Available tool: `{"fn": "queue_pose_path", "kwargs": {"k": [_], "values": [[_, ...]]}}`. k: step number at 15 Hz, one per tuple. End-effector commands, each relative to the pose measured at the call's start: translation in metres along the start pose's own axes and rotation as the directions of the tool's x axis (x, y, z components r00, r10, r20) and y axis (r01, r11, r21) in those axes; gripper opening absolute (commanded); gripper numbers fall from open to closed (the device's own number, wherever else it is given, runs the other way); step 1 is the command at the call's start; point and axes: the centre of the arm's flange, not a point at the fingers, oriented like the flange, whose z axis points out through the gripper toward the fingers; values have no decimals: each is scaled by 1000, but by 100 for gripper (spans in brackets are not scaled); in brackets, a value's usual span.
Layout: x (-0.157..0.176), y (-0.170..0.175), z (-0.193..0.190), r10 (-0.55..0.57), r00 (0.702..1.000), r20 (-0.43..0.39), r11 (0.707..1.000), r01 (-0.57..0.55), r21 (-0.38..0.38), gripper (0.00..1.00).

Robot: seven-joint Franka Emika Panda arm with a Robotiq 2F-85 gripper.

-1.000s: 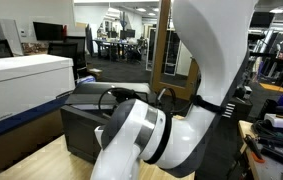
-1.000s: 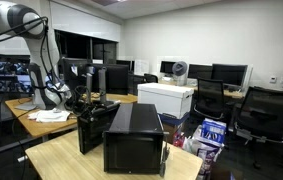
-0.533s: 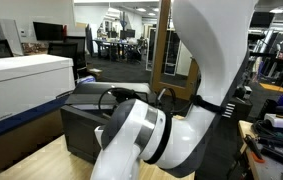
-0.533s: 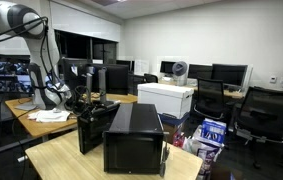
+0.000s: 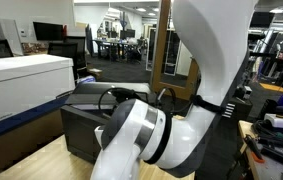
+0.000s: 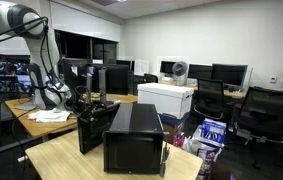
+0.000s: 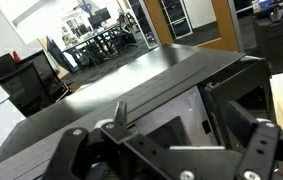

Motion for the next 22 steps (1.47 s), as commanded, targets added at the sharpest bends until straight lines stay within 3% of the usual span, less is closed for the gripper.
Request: {"fn": "queue_pose_path", "kwargs": {"k": [1, 13, 22], "values": [[0, 0, 0, 0, 1000, 0, 1000, 0, 0, 100], [3, 2, 3, -1, 1000, -4, 1000, 1, 6, 100], [7, -12, -31, -48, 989, -142, 996, 58, 65, 100]]}}
